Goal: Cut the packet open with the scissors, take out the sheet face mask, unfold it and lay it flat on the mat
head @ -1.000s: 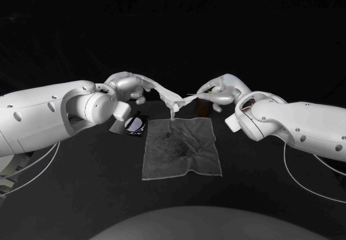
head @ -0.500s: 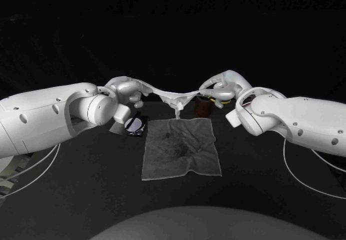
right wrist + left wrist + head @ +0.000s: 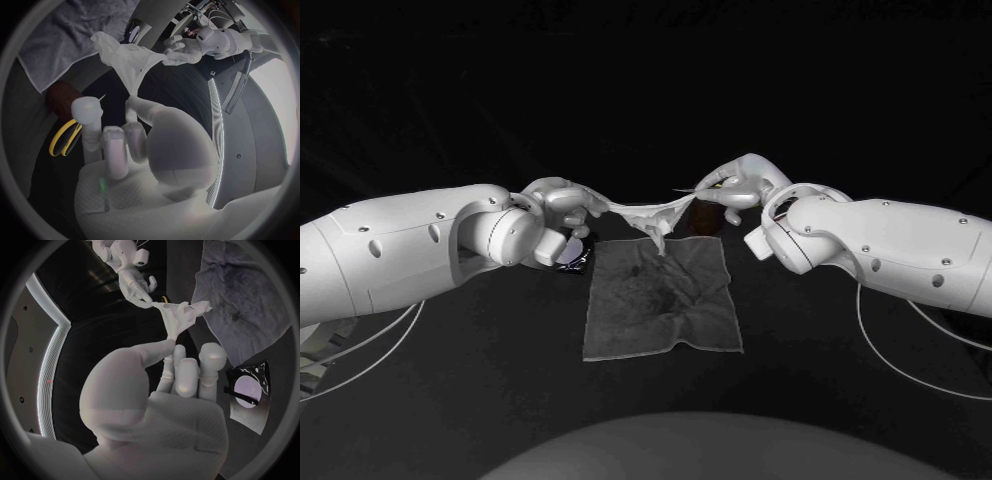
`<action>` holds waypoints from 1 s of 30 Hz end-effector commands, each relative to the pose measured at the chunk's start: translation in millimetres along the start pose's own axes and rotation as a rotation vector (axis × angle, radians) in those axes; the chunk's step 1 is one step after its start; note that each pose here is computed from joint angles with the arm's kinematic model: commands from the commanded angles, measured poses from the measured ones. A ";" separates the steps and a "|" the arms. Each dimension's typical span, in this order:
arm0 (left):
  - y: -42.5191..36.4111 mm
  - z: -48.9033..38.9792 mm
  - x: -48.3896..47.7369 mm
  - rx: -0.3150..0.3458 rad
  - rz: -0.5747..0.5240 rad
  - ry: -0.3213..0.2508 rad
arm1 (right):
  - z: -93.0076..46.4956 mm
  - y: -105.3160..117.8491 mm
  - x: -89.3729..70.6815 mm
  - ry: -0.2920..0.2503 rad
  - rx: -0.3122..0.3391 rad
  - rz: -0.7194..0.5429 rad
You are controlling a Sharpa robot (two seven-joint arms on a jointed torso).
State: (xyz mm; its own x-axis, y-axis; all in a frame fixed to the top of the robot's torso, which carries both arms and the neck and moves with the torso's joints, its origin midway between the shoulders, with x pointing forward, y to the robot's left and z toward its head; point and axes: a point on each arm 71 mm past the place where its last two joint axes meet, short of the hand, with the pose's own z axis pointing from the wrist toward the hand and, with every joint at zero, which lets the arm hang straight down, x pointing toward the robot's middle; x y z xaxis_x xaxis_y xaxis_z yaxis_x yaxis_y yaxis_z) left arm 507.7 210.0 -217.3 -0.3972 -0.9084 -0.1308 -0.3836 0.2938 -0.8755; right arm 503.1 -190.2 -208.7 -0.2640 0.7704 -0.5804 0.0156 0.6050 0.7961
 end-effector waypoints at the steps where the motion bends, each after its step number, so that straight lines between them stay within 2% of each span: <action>1: 0.1 7.1 3.4 -0.015 -0.008 0.007 | 4.9 -2.9 5.3 0.024 0.038 0.004; 6: 0.3 20.1 7.8 -0.019 -0.022 -0.007 | 12.9 -2.5 12.5 0.017 0.045 -0.003; 11: -4.1 27.0 6.9 -0.001 -0.031 -0.029 | 18.9 -1.5 13.4 -0.006 0.037 -0.011; 16: -10.5 26.6 5.5 0.030 -0.044 -0.038 | 19.6 -2.0 11.4 -0.017 0.027 -0.018; 19: -9.2 21.4 9.4 0.027 -0.048 -0.021 | 13.2 -2.9 12.0 0.004 0.022 -0.019; 22: -2.4 16.3 14.5 0.006 -0.047 -0.003 | 5.4 -6.6 14.7 0.026 0.026 -0.018; 24: 6.7 11.9 19.1 -0.015 -0.048 0.012 | -1.3 -10.8 18.0 0.044 0.032 -0.017; 29: 39.3 1.4 34.0 -0.094 -0.053 0.045 | -17.2 -25.8 30.9 0.092 0.061 -0.015; 30: 43.4 0.4 36.1 -0.104 -0.054 0.049 | -18.8 -28.1 32.8 0.097 0.066 -0.014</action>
State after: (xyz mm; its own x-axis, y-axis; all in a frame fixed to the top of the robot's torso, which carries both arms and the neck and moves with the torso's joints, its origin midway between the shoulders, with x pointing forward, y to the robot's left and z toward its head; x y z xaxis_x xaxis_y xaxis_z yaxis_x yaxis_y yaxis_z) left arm 479.8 191.6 -258.9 -0.4145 -0.9085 -0.0537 -0.4752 0.2664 -0.8386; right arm 478.0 -187.3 -245.4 -0.3374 0.7583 -0.5578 0.0807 0.6137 0.7854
